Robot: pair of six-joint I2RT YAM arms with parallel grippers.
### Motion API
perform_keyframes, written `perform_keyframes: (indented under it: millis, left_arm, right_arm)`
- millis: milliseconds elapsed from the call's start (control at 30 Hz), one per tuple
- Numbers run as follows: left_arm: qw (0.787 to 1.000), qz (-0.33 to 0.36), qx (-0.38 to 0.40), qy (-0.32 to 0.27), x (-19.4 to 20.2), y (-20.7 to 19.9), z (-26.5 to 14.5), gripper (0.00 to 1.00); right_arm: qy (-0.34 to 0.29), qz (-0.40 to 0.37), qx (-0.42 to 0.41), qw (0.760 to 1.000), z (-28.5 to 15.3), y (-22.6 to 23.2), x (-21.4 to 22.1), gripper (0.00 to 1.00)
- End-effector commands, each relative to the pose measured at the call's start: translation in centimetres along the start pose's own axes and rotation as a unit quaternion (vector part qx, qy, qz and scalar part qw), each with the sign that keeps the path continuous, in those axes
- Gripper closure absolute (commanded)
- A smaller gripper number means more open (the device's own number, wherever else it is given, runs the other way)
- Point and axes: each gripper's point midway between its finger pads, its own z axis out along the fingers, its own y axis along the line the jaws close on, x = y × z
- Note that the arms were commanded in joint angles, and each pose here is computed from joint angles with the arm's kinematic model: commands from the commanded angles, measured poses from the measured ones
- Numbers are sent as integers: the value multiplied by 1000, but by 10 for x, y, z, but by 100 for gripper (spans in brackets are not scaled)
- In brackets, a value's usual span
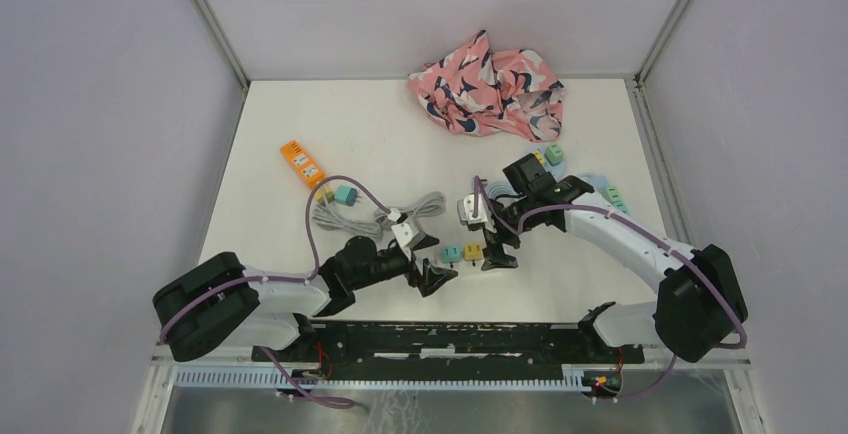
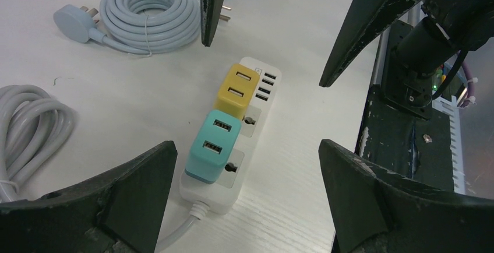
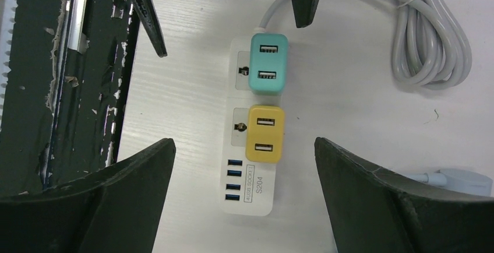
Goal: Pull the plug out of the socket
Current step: Remove the plug from the socket.
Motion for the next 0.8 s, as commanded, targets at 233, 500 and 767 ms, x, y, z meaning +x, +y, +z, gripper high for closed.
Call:
perform_keyframes:
  millis: [233, 500, 767]
  left_arm:
    - [1000, 20, 3, -13, -7, 0, 4, 10]
    - [999, 50, -4, 0, -3, 7, 5, 16]
    - [992, 130, -6, 1, -4, 16, 7, 18]
  right_arm:
    - [44, 11, 8, 999, 21, -10, 10, 18]
    - [74, 6, 24, 997, 27, -17, 18, 32]
    - [91, 3, 30, 995, 32, -21, 23, 50]
